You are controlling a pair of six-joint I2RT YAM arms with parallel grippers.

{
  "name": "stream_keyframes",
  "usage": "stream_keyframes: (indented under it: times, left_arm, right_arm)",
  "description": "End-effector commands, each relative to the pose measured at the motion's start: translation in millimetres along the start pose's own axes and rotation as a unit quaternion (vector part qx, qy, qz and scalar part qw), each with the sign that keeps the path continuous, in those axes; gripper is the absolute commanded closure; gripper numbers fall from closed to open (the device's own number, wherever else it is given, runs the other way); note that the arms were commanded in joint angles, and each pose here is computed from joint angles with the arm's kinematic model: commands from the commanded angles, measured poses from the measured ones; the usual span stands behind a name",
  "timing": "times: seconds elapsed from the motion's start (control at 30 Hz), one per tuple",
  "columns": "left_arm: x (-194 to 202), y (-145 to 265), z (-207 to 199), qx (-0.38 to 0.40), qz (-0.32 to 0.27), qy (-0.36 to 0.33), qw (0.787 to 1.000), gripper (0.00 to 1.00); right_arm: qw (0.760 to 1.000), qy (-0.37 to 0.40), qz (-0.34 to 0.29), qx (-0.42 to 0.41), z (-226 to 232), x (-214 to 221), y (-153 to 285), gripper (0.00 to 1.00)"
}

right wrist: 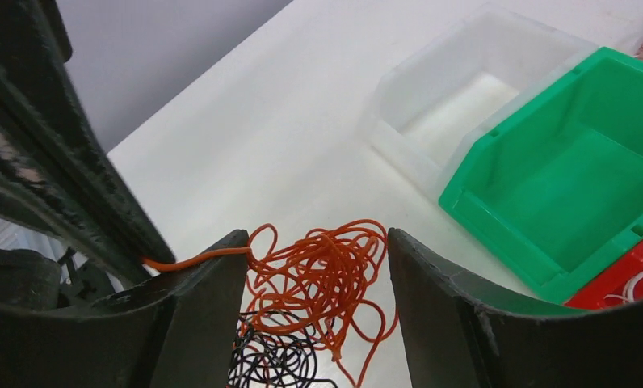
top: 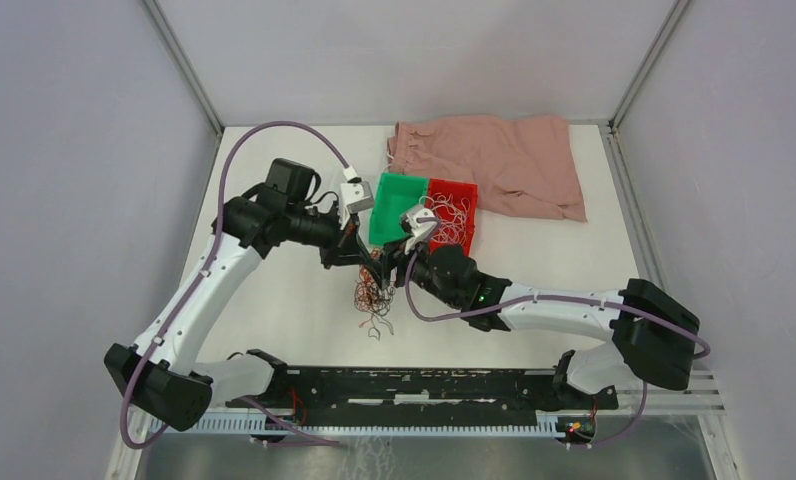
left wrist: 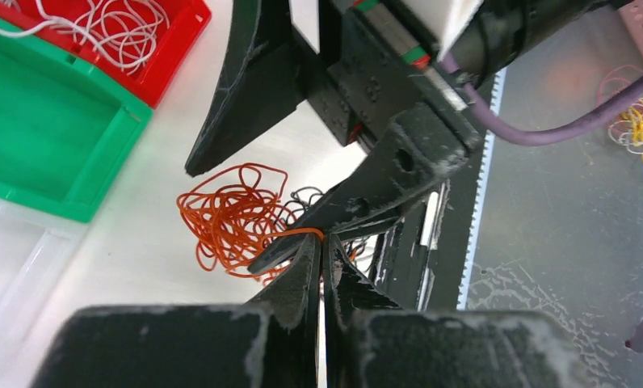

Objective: Untangle the cables
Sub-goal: Untie the cable.

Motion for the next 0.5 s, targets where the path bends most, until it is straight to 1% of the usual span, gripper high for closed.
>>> stream_keyframes:
  times: [0.0,0.17,0.3,0.47]
  left_arm:
    - [-39.2,16.1,-25.7,0.04,-0.058,-0.02,0.997,0.97]
    - [-62.2,26.9,-36.4,0.057,-0.089,-0.026,0.994,0.97]
    - [-84.5,41.5,-42.8,0.054,-0.109,-0.043,0.992,0.97]
    - [-113.2,61.0,-45.2,0.03,-0.132,-0.075,0.988,0.97]
  right_arm:
    - [0.995,-0.058,-0.078,-0.015,10.1,-24.5,-3.3,0.3]
    - [0.992,-0.091,-0.081,-0.018,9.5,-14.9,-13.2,0.3]
    - [0.993,-0.088,-0.074,0.019,-9.4,2.5,-18.2,0.3]
    - [0.993,-0.087,-0.061,0.051,-29.6,25.3,-16.4,0.3]
Point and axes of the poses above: each gripper's point midway between its finger pads, its own y axis back along the fingers, its own z axis along the line the jaws close on, x = y × z, the point moved 1 cm from there along y, back along the fingers, and after that the axes turned 12 degrees about -y, right-handed, at the moved point
